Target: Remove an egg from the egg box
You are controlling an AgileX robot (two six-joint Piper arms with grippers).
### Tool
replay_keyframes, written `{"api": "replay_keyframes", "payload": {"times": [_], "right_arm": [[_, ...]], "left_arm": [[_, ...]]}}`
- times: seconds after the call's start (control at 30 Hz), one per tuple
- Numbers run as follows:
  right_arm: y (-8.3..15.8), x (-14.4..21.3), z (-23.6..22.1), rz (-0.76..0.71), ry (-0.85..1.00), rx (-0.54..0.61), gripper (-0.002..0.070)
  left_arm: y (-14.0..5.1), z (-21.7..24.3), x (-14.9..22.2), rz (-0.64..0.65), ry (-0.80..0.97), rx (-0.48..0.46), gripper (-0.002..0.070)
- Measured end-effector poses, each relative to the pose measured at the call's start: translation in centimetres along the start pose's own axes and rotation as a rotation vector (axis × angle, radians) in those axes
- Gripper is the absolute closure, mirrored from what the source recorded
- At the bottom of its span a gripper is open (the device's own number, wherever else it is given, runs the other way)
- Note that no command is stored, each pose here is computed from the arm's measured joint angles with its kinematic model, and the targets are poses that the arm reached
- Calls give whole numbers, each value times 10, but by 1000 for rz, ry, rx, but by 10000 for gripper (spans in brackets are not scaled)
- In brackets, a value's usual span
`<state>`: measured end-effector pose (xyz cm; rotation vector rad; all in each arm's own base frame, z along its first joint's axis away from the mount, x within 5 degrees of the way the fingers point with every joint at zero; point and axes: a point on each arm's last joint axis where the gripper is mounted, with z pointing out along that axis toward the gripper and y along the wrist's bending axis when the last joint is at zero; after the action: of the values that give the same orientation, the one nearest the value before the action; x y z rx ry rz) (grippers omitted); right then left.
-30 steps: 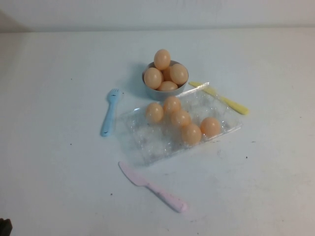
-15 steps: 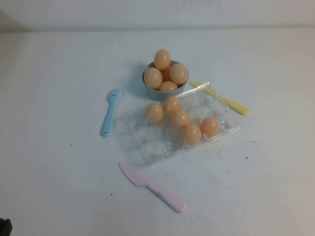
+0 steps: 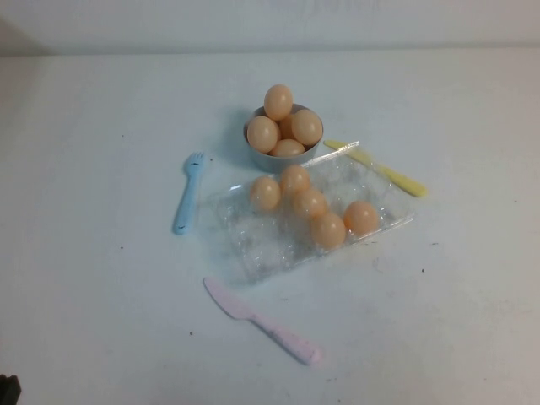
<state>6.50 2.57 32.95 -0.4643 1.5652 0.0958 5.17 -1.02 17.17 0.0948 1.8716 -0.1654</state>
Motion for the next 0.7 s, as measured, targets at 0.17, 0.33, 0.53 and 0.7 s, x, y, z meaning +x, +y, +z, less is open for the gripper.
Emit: {"api": "replay_keyframes", "payload": {"times": [0.17, 0.33, 0.53, 0.7], "right_arm": [[4, 22, 2, 21, 19, 5, 692], [8, 53, 10, 85, 22, 35, 692], [4, 106, 7, 126, 15, 247, 692], [8, 135, -6, 189, 63, 366, 692]], "left_arm": [[0, 0, 0, 0, 0, 0, 679], [0, 0, 0, 0, 0, 0, 679], [0, 0, 0, 0, 0, 0, 679], [0, 0, 0, 0, 0, 0, 679]]}}
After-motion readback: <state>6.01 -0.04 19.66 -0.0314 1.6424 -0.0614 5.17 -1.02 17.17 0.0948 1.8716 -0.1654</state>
